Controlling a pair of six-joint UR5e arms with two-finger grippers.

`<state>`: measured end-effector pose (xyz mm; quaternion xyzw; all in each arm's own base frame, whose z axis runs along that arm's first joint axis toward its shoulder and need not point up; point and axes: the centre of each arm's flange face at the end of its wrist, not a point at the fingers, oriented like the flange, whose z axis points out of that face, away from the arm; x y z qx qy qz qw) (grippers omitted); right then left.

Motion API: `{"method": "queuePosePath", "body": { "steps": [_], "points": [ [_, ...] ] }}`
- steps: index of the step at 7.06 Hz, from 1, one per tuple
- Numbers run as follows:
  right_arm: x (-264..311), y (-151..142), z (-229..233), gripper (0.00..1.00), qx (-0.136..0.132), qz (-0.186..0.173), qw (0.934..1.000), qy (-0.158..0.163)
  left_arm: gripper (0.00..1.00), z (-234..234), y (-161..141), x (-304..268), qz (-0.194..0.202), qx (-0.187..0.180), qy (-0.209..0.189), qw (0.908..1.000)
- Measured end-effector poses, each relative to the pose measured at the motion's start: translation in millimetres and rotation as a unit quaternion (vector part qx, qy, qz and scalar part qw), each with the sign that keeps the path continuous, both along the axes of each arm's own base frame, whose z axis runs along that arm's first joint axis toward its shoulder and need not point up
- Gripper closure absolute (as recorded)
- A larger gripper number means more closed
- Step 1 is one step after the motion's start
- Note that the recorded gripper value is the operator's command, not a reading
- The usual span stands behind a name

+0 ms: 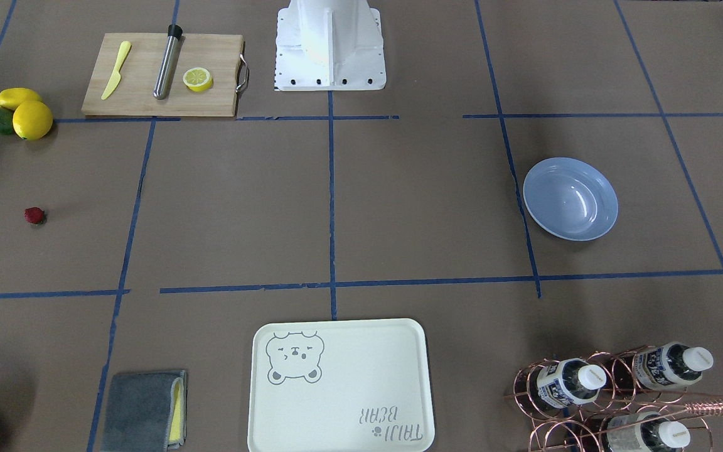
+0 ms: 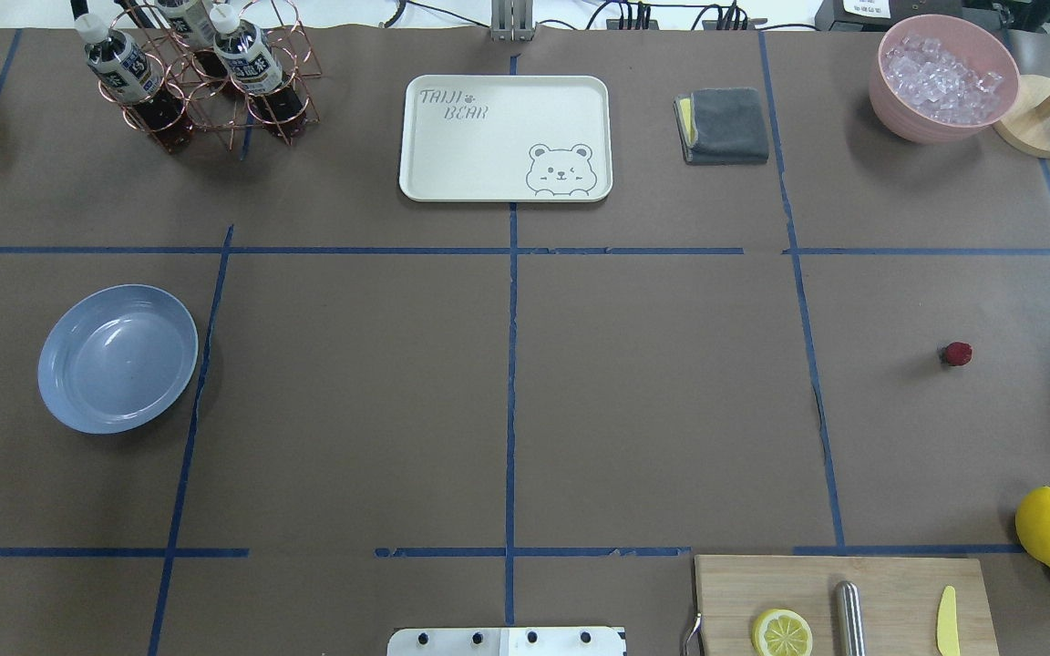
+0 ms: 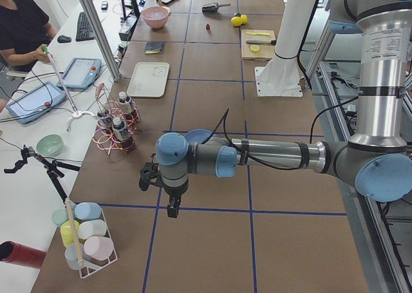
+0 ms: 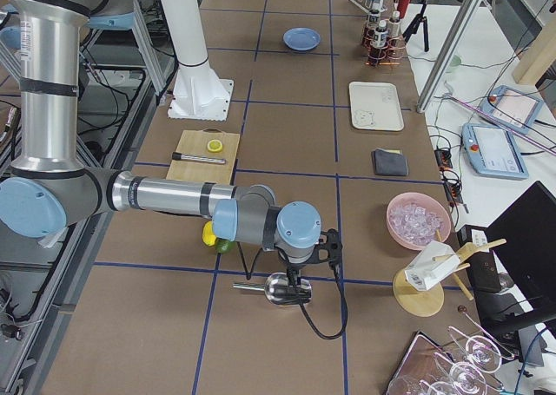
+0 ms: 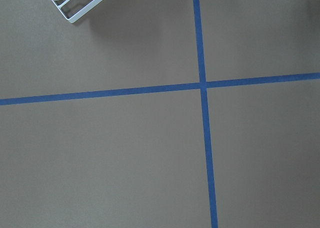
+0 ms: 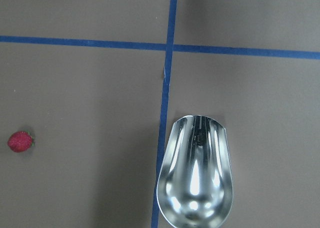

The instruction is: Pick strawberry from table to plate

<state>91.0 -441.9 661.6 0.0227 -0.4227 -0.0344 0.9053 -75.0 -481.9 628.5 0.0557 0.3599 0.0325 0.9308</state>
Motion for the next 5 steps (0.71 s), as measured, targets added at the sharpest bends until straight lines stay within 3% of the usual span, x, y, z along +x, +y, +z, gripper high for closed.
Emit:
{"method": "queuePosePath", "body": {
  "steps": [2,5],
  "points": [
    [2.6,-30.1,-31.0,0.0,0.015,0.016,0.9997,0.004,0.0,-22.6,-8.2,25.8,0.003,0.019,0.002,0.9998],
    [2.5,-48.8,-50.6,0.0,0.007,0.042,0.9991,0.0,0.0,-41.8,1.5,109.2,-0.045,0.025,0.046,0.9976]
  ]
}}
